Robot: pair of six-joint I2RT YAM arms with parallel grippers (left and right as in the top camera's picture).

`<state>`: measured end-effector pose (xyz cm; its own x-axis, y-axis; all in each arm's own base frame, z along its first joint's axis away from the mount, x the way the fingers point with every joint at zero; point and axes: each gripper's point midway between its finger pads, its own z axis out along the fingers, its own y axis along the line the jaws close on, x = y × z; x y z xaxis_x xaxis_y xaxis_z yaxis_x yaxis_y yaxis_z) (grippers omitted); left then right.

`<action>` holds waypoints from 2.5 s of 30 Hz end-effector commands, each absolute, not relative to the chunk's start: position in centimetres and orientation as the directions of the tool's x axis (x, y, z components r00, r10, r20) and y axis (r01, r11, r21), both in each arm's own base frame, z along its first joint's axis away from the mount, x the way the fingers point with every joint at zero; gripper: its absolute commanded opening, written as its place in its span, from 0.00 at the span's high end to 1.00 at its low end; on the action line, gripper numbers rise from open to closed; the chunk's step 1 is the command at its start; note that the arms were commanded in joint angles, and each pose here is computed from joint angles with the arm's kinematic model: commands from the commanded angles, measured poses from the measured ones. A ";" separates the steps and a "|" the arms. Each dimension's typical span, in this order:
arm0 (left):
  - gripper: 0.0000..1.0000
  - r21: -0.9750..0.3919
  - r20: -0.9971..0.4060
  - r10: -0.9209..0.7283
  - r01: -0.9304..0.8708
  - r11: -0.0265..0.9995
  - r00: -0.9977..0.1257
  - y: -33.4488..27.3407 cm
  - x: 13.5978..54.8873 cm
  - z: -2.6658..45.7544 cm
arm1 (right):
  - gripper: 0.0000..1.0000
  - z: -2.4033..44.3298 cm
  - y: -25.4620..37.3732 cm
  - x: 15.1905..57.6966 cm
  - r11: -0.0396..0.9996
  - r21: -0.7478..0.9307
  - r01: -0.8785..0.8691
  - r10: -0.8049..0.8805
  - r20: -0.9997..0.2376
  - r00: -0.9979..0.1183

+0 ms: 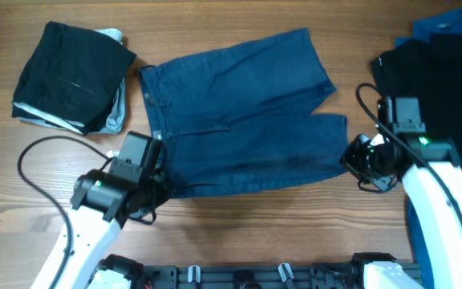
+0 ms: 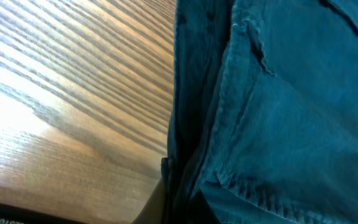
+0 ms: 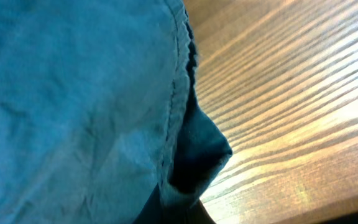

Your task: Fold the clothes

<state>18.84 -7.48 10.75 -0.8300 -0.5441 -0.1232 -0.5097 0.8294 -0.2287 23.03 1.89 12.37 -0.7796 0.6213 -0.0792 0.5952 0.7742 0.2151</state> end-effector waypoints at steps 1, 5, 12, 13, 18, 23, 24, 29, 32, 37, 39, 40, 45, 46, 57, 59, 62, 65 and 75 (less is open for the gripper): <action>0.96 -0.270 -0.144 -0.595 -0.547 0.793 -0.791 -6.9 17.8 12.2 | 0.96 16.6 0.4 22.7 0.811 0.243 0.532 0.583 -0.275 -0.764; 0.96 -0.345 -0.206 -0.605 -0.521 0.781 -0.769 -7.1 19.0 15.1 | 0.96 22.1 0.2 23.4 0.857 0.248 0.451 0.514 -0.367 -0.775; 0.96 -0.272 -0.320 -0.629 -0.567 0.777 -0.708 -5.6 23.6 17.3 | 0.96 26.4 0.9 32.4 0.906 0.247 0.344 0.422 -0.449 -0.788; 0.96 -0.275 -0.324 -0.645 -0.583 0.764 -0.692 -5.3 24.7 17.0 | 0.96 26.3 0.9 33.7 0.914 0.244 0.323 0.403 -0.464 -0.789; 0.96 -0.317 -0.356 -0.705 -0.630 0.709 -0.613 -3.6 28.1 16.7 | 0.96 25.1 2.5 40.7 0.937 0.261 0.234 0.345 -0.562 -0.752; 0.96 -0.414 -0.431 -0.749 -0.628 0.659 -0.503 -1.2 31.6 18.5 | 0.96 25.9 3.7 45.7 0.946 0.285 0.155 0.313 -0.673 -0.670; 0.96 -0.429 -0.440 -0.757 -0.628 0.649 -0.483 -0.8 32.3 18.7 | 0.96 25.8 4.0 46.7 0.946 0.291 0.144 0.311 -0.688 -0.655; 0.96 -0.414 -0.470 -0.755 -0.641 0.646 -0.457 -0.4 36.3 16.3 | 0.96 21.8 6.7 50.5 0.963 0.260 0.067 0.236 -0.703 -0.671; 0.96 -0.390 -0.458 -0.754 -0.655 0.647 -0.472 -0.7 39.3 12.3 | 0.96 17.5 8.1 52.9 0.968 0.247 0.052 0.213 -0.689 -0.693; 0.96 -0.394 -0.471 -0.752 -0.653 0.647 -0.461 -0.9 43.0 8.0 | 0.96 10.8 8.3 56.2 0.969 0.236 0.067 0.214 -0.680 -0.701; 0.96 -0.394 -0.470 -0.753 -0.653 0.646 -0.461 -1.0 43.9 6.3 | 0.95 9.1 8.5 57.1 0.969 0.238 0.064 0.215 -0.687 -0.694; 0.85 -0.394 -0.470 -0.752 -0.653 0.647 -0.461 -1.0 44.3 5.5 | 0.95 8.6 8.5 57.7 0.968 0.242 0.060 0.217 -0.698 -0.683; 0.14 -0.360 -0.612 -0.586 -0.472 0.805 -0.531 -1.7 46.9 9.9 | 0.22 13.3 9.1 59.4 0.974 0.225 -0.040 0.162 -0.803 -0.573; 0.01 -0.365 -0.637 -0.570 -0.447 0.816 -0.520 -1.7 47.2 12.3 | 0.20 14.8 9.1 59.1 0.976 0.211 -0.055 0.145 -0.818 -0.557; 0.96 -0.306 -0.469 -0.460 -0.350 0.885 -0.754 -4.6 43.4 10.2 | 0.96 11.4 7.2 46.3 0.991 0.135 0.018 0.079 -0.462 -0.883; 0.96 -0.297 -0.453 -0.456 -0.352 0.887 -0.766 -4.9 44.4 7.6 | 0.96 8.9 7.1 45.8 0.992 0.126 0.026 0.076 -0.414 -0.907; 0.96 -0.306 -0.493 -0.437 -0.320 0.897 -0.753 -5.3 47.0 4.8 | 0.96 4.5 7.1 45.2 0.994 0.109 0.029 0.063 -0.329 -0.942; 0.96 -0.306 -0.501 -0.437 -0.320 0.897 -0.747 -5.4 48.3 2.1 | 0.96 -0.1 6.7 42.9 0.995 0.080 0.052 0.066 -0.180 -0.981; 0.96 -0.249 -0.568 -0.347 -0.247 0.937 -0.746 -5.8 49.5 1.3 | 0.96 -0.8 1.3 32.3 0.921 -0.256 0.294 0.345 0.185 -0.920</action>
